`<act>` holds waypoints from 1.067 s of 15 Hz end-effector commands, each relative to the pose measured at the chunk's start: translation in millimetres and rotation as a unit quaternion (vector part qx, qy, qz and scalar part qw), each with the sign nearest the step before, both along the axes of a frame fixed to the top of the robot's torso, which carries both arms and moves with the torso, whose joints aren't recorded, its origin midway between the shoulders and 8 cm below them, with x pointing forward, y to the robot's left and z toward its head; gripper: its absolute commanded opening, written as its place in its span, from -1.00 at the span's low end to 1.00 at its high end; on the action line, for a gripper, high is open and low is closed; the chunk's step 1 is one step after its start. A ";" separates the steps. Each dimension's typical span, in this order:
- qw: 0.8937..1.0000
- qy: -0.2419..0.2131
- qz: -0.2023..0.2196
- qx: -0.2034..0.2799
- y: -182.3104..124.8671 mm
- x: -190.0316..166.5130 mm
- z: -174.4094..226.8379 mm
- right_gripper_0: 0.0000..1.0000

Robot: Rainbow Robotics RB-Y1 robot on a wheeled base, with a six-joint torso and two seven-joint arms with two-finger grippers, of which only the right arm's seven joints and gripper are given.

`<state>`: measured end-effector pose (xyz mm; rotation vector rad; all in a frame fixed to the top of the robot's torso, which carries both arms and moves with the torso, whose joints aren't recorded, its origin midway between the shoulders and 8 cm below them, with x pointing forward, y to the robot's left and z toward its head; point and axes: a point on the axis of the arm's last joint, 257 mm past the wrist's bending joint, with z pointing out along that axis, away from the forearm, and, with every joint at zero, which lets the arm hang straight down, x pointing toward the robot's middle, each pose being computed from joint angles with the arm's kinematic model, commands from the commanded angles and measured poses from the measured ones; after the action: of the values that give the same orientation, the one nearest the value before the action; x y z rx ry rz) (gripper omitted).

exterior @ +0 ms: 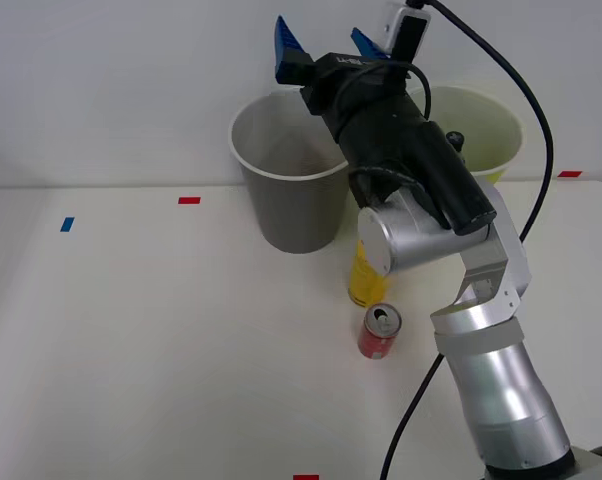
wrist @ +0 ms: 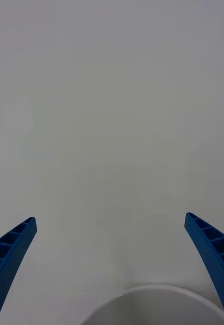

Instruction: Put cans in the gray bin, plastic bottles in the light green bin

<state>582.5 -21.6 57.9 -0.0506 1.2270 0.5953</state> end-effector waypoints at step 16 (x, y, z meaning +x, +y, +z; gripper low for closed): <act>0.984 0.046 -0.170 -0.036 -223.1 -202.9 -113.3 1.00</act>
<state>399.6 -231.2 -44.2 0.1519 1.3050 0.3072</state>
